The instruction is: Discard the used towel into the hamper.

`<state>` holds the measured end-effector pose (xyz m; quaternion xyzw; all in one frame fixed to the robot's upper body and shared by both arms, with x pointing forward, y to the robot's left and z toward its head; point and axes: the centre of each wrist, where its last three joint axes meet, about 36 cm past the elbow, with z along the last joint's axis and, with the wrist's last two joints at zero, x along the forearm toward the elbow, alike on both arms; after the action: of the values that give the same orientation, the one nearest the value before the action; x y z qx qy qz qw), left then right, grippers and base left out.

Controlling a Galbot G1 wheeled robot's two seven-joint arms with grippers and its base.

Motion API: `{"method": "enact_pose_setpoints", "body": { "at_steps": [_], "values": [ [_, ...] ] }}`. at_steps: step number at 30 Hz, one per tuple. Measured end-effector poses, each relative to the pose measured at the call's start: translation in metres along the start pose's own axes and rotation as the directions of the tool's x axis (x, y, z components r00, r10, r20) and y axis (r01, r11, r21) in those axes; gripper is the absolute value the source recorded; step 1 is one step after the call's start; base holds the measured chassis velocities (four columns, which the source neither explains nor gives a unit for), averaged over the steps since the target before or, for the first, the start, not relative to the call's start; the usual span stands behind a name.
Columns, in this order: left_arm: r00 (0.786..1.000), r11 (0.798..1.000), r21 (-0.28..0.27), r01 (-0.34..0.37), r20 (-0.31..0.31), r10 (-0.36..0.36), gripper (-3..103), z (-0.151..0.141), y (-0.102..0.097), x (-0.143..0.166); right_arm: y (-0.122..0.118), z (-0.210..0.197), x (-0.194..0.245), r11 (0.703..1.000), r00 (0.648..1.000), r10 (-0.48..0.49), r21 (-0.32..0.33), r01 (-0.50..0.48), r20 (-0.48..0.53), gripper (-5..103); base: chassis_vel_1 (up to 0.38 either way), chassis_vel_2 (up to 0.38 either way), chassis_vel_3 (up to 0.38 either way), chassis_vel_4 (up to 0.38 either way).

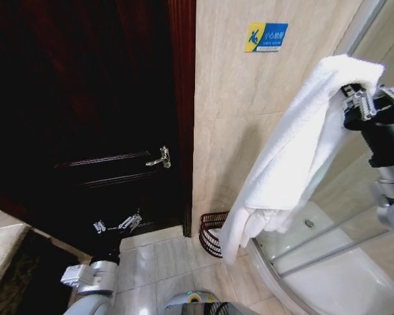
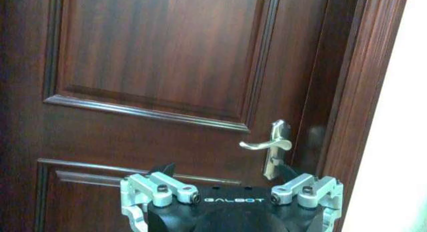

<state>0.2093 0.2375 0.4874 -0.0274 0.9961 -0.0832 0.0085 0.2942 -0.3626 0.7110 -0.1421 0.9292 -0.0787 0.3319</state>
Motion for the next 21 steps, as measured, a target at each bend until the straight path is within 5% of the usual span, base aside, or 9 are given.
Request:
{"method": "enact_pose_setpoints", "body": {
  "at_steps": [21],
  "values": [
    [1.000, 1.000, 0.000, 0.000, 0.000, 0.000, 100, 0.0000, 0.0000, 0.0000, 0.0000, 0.0000, 0.0000, 1.000, 1.000, 0.000, 0.000, 0.000, 0.000, 5, 0.003, -0.002, -0.002, 0.002]
  ]
}}
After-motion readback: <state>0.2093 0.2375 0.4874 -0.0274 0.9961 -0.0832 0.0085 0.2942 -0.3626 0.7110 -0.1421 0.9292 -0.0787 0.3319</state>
